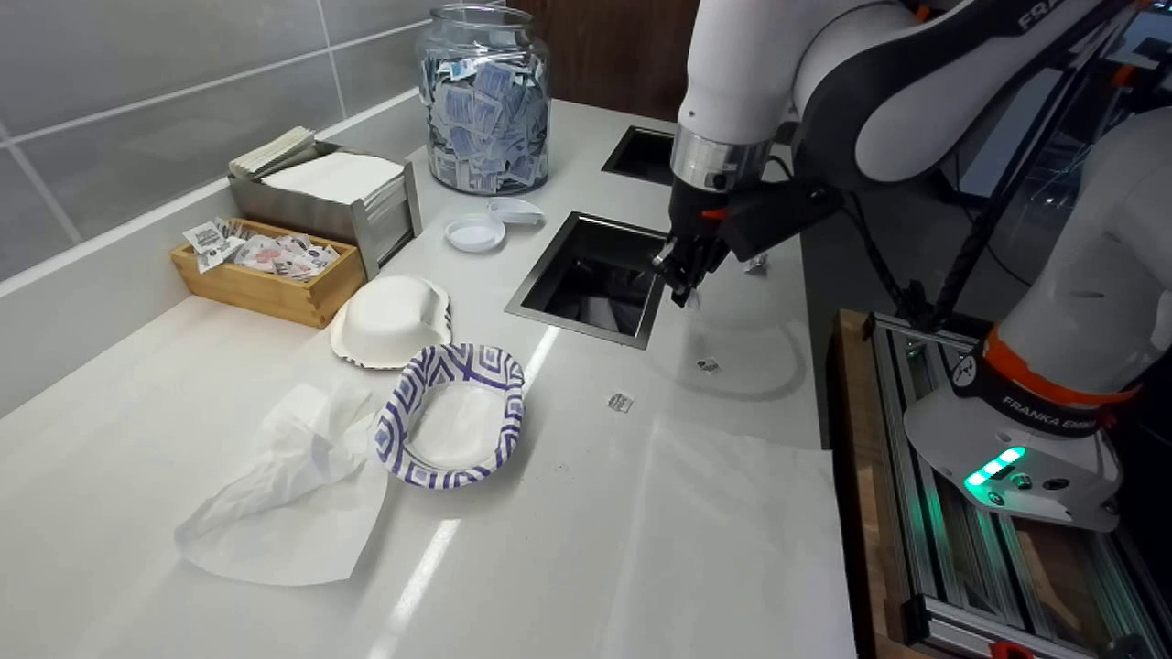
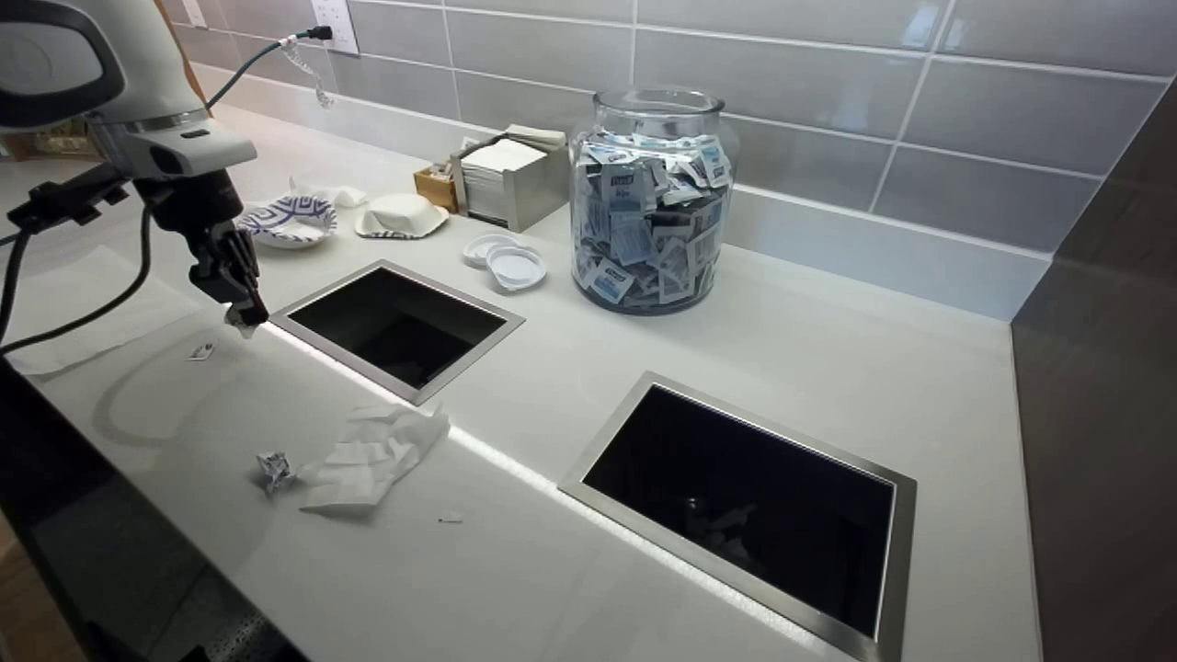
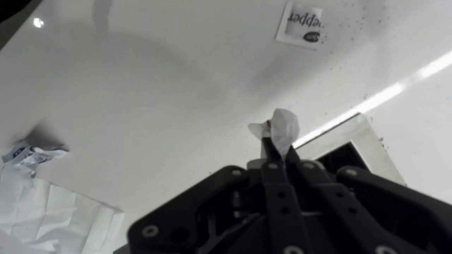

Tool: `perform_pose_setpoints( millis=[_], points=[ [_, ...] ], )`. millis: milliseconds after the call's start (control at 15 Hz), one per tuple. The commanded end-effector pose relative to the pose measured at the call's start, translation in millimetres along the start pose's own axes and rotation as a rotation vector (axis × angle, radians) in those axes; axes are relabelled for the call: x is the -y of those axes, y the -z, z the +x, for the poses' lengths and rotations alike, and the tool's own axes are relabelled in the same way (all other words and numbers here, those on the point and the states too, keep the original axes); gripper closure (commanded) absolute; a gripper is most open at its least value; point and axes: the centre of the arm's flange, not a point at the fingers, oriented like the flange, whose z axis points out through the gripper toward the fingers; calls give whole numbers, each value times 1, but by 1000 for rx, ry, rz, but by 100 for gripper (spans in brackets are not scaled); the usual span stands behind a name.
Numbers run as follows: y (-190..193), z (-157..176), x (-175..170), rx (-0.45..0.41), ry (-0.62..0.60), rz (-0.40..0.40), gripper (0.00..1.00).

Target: Put the small packet inside the sink

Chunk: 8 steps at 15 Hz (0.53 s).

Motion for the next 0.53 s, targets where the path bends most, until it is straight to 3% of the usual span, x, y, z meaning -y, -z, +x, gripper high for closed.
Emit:
perform_pose_setpoints(
  millis=[0, 467],
  points=[
    [43, -2, -29, -107, -63, -10, 96],
    [89, 41, -81, -249, -201, 27, 96]
  ],
)
